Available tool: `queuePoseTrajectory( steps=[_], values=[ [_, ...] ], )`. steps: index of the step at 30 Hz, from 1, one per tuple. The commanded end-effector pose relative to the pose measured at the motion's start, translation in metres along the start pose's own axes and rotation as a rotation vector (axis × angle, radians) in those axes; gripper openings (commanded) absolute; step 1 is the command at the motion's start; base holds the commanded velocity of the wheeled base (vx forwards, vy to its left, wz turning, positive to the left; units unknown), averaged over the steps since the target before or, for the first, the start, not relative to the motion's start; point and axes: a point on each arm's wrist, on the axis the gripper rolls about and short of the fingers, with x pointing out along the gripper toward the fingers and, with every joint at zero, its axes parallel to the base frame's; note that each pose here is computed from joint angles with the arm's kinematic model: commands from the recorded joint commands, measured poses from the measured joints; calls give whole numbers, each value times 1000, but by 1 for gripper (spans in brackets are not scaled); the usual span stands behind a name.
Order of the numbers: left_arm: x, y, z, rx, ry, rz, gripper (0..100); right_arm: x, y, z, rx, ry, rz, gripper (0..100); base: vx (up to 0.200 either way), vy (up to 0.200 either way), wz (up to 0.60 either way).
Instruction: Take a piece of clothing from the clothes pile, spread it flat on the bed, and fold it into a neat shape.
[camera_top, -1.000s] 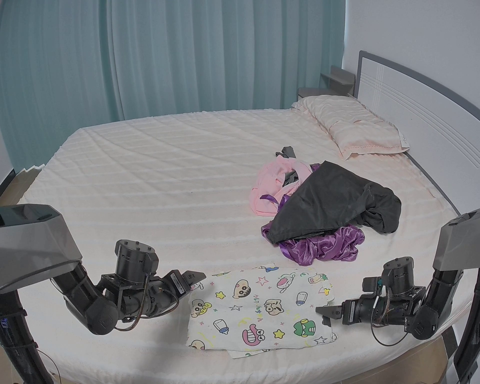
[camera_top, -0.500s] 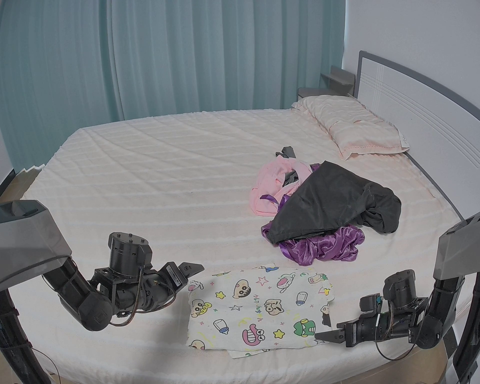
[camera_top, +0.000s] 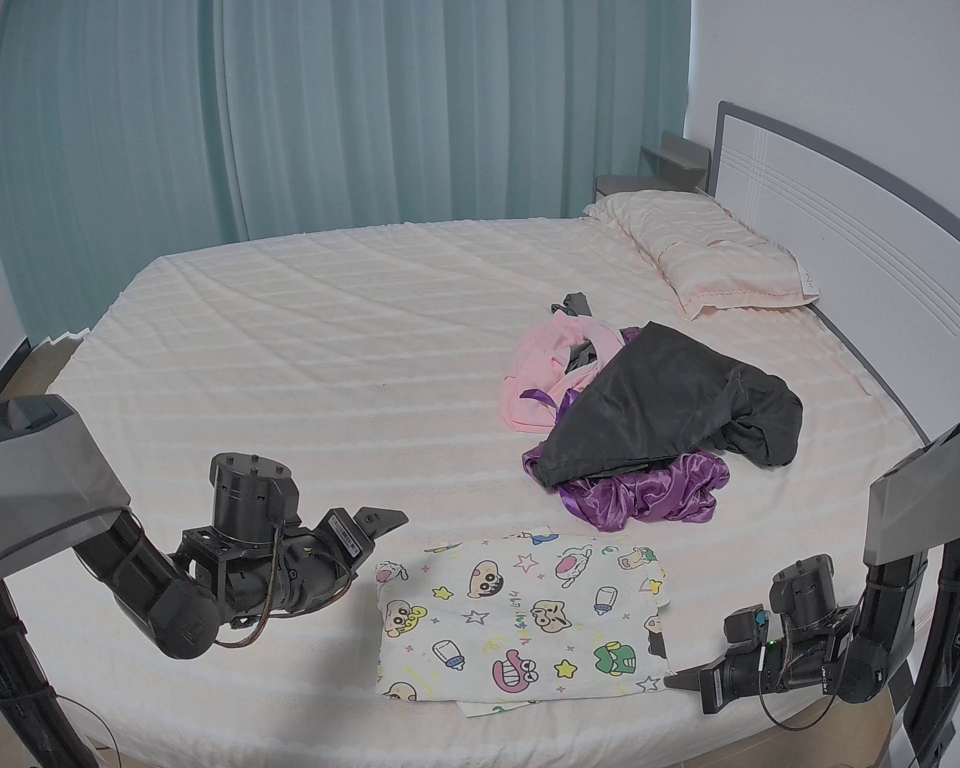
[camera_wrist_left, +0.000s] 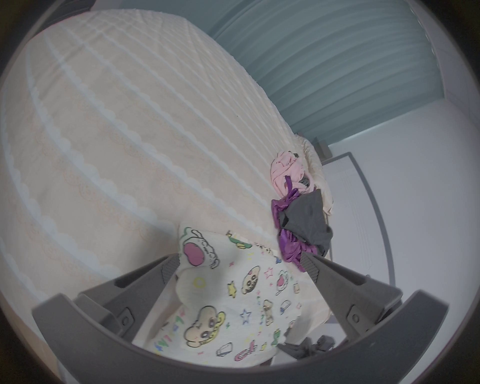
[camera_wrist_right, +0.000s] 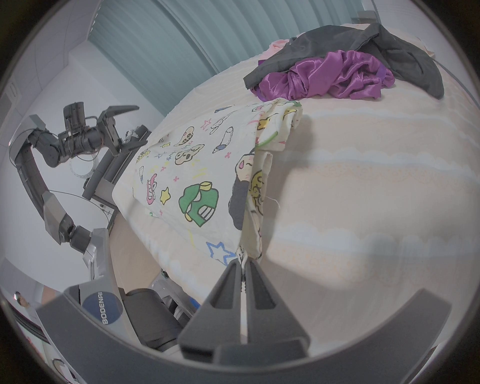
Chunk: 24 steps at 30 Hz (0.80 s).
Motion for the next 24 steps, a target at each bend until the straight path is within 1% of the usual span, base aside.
queuePoseTrajectory(
  steps=[1, 7, 8, 12, 18, 20, 21, 22, 24],
  values=[
    [-3, -12, -1, -26, -5, -44, 100, -5, -1, -3, -15, 7, -7, 0, 0, 0, 0],
    [0, -17, -13, -37, 34, -53, 100, -7, 0, -7, -35, 19, -7, 0, 0, 0, 0],
    [2, -19, -18, -40, 46, -57, 100, -6, 0, -7, -39, 22, -9, 100, 0, 0, 0],
    [12, -14, -28, -25, 73, -31, 100, -5, -1, -3, -39, 5, -10, 100, 0, 0, 0],
    [21, -8, -39, -15, 104, -6, 100, -4, -1, -4, -39, 12, -9, 100, 0, 0, 0],
    [30, 0, -49, -4, 136, 31, 100, -1, -3, -7, -34, 26, -10, 100, 0, 0, 0],
    [32, 1, -50, -3, 136, 36, 100, -1, -3, -7, -34, 26, -10, 100, 0, 0, 0],
    [37, 7, -55, 2, 136, 71, 100, -2, -2, -5, -39, 14, -9, 100, 0, 0, 0],
    [39, 9, -56, 3, 134, 82, 100, -3, -2, -4, -42, 4, -9, 100, 0, 0, 0]
  ],
)
